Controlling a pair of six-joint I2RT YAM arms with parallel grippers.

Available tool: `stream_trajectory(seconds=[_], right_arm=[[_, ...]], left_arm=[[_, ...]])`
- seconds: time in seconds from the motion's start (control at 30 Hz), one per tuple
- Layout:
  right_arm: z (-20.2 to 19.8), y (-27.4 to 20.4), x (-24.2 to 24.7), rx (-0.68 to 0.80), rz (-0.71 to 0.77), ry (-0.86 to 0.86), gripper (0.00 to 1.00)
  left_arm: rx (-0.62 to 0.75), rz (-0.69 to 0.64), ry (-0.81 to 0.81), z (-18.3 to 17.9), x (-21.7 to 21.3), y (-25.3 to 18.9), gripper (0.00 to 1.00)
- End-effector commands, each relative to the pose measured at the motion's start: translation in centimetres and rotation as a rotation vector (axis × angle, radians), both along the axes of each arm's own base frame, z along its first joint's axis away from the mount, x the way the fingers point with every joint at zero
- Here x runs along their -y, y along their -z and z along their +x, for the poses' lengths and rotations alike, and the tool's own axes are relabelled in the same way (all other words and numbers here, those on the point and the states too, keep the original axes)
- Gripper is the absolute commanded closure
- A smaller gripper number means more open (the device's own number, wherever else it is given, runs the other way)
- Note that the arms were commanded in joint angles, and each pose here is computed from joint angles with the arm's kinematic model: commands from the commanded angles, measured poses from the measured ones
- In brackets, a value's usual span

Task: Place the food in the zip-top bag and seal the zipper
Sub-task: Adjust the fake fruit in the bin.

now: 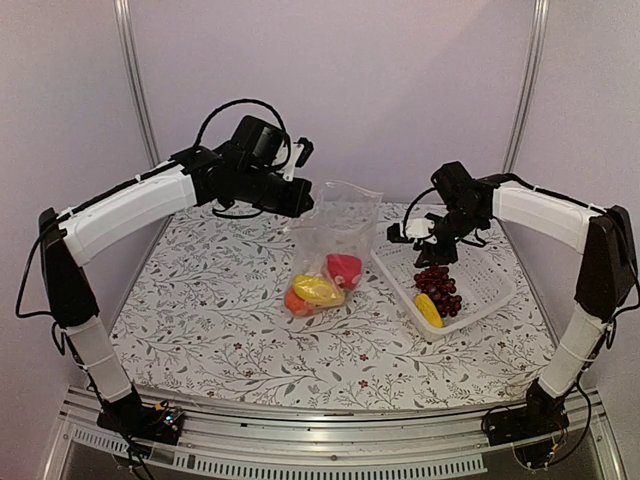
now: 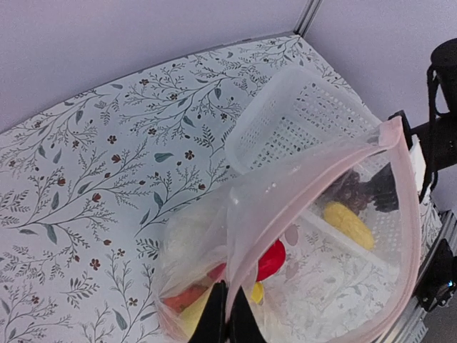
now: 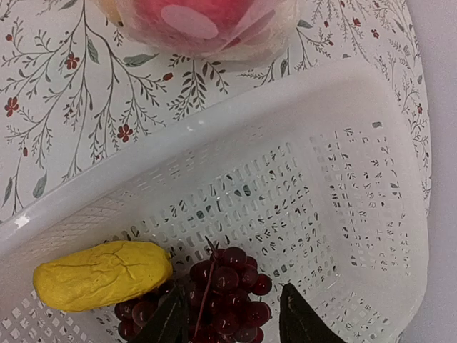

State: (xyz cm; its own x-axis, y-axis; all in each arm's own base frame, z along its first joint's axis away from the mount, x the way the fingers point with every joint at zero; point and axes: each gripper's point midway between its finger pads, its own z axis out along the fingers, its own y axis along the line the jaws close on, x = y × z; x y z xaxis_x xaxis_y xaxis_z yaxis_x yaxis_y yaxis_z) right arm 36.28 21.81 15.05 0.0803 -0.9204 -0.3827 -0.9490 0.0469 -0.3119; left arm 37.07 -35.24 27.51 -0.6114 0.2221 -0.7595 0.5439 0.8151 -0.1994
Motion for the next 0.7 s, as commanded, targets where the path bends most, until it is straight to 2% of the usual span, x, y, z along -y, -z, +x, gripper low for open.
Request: stream_trajectory(seconds=[0.0,0.3,0.67], right_arm=[[0.4,3.9,0.8,-0.012,-0.118,-0.08,0.57],[0.8,7.9,0.9,-0.075,-0.218,-0.12,0.55],[1.1,11.1,1.3,-0.089,-0.413,-0.094,0.61]], left_arm=[[0.017,-0.026,-0.018,0.0,-1.1,-1.3,1.0],[0.008,-0.031,-0.029,-0.2,-1.4,-1.2,1.0],[0.011,-0.031,-0.03,-0.4,-1.6,-1.4,1.0]])
